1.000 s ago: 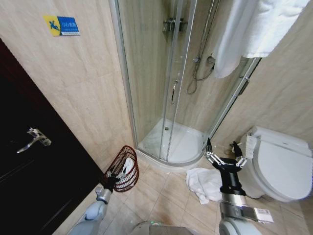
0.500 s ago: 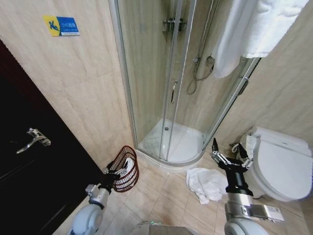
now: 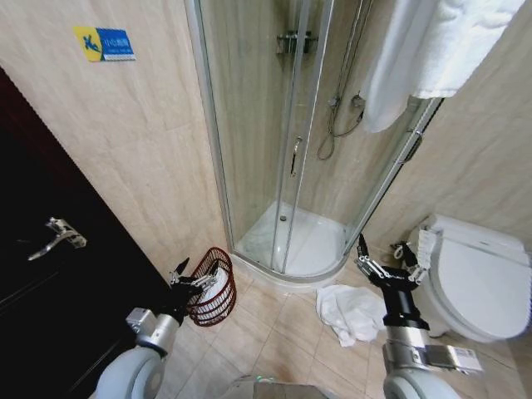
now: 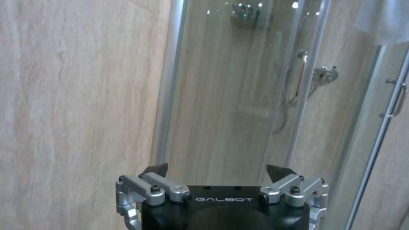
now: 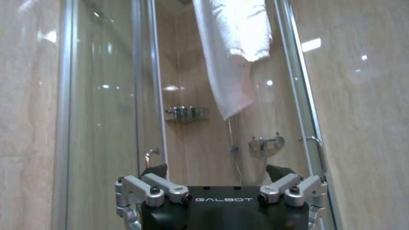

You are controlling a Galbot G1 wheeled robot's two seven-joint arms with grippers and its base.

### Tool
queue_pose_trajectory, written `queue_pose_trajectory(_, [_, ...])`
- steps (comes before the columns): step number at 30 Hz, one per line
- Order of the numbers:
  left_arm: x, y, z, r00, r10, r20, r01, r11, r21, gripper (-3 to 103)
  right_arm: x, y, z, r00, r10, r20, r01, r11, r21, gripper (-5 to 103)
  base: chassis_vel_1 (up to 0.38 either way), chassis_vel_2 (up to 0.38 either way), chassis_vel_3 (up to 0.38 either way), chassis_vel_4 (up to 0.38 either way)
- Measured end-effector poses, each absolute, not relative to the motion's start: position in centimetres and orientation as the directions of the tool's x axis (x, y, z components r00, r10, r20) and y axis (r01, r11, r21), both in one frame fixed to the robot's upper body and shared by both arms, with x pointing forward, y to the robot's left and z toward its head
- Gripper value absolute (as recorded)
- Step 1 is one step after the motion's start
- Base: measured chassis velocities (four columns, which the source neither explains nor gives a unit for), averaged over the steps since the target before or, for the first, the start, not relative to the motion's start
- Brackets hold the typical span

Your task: Discard the used towel into the hamper.

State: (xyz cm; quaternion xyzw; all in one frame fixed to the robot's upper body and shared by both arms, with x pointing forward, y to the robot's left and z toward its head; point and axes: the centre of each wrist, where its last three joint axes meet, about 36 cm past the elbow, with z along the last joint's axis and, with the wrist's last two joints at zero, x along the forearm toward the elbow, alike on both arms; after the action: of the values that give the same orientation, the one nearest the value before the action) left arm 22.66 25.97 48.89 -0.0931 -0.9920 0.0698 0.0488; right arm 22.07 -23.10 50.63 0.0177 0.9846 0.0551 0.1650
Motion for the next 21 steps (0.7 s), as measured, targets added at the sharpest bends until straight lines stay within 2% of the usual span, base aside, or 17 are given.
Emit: queue_pose_trajectory(21, [22.0,22.5,48.3,-0.993,0.116,0.027,0.111,0.982,-0.15,100,22.1,-22.9,50.6,-0.935,0.035,-0.352,-0.001,0.995,0.1,100,0.0,0.0,0.0,0.0])
